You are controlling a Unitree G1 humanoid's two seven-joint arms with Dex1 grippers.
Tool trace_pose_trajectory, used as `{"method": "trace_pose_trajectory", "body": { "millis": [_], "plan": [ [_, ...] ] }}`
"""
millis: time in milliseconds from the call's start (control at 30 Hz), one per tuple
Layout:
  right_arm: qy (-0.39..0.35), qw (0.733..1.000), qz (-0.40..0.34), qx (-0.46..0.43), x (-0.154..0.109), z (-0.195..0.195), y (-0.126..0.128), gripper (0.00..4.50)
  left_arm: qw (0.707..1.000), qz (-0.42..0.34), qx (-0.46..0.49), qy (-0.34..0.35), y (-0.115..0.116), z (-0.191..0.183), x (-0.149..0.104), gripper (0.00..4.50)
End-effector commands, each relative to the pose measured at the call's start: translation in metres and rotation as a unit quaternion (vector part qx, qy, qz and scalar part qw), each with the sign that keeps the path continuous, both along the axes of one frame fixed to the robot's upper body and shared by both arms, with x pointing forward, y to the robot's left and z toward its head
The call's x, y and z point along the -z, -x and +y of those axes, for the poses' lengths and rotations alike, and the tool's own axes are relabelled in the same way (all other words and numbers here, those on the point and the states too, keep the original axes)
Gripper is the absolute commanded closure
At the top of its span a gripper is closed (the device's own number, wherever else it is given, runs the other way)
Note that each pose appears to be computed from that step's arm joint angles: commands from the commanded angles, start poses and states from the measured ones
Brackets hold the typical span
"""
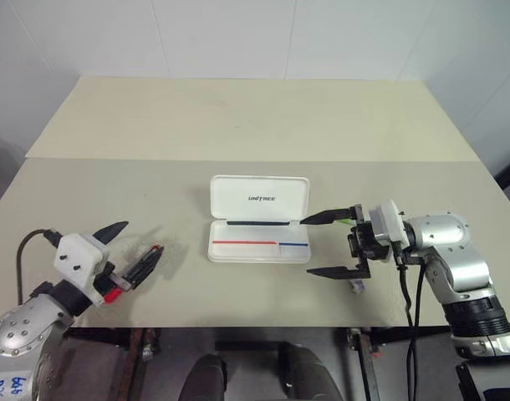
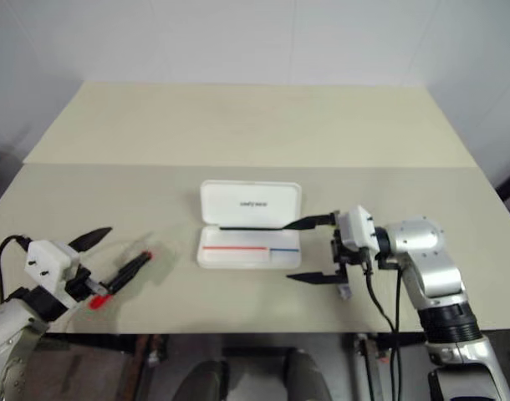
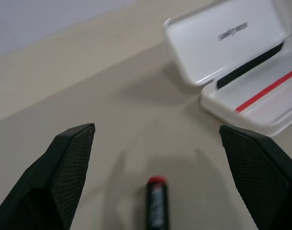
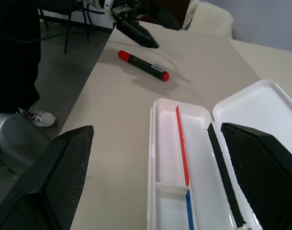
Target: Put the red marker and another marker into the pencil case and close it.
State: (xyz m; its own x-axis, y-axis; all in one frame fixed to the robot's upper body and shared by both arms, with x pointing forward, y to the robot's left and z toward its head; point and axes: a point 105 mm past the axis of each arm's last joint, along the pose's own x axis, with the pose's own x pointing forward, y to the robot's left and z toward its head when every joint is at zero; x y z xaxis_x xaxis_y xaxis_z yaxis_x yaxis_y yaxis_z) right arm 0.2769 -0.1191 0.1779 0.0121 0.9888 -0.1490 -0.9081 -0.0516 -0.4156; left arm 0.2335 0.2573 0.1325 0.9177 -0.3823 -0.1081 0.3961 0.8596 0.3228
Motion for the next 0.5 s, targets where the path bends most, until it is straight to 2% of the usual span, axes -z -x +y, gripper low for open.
{"method": "trace_pose_trajectory", "body": {
  "millis": [33, 133, 300, 500],
  "plan": [
    [-0.004, 1.000, -0.023, -0.009, -0.009, 0.001, 0.000, 0.00, 0.999, 0.021, -0.043, -0.020, 0.013, 0.026, 0.013, 0.04],
    [-0.007, 1.000, -0.026, -0.005, -0.010, 0.001, -0.001, 0.00, 0.998, 0.037, -0.053, -0.008, 0.016, 0.032, 0.023, 0.04],
    [-0.017, 0.999, -0.037, -0.002, -0.018, 0.006, 0.000, 0.00, 0.993, 0.114, -0.021, 0.035, 0.018, 0.022, 0.057, 0.04],
    [-0.025, 0.999, -0.046, -0.001, -0.024, 0.010, 0.002, 0.00, 0.990, 0.133, 0.010, 0.051, 0.008, 0.013, 0.065, 0.04]
  ]
}}
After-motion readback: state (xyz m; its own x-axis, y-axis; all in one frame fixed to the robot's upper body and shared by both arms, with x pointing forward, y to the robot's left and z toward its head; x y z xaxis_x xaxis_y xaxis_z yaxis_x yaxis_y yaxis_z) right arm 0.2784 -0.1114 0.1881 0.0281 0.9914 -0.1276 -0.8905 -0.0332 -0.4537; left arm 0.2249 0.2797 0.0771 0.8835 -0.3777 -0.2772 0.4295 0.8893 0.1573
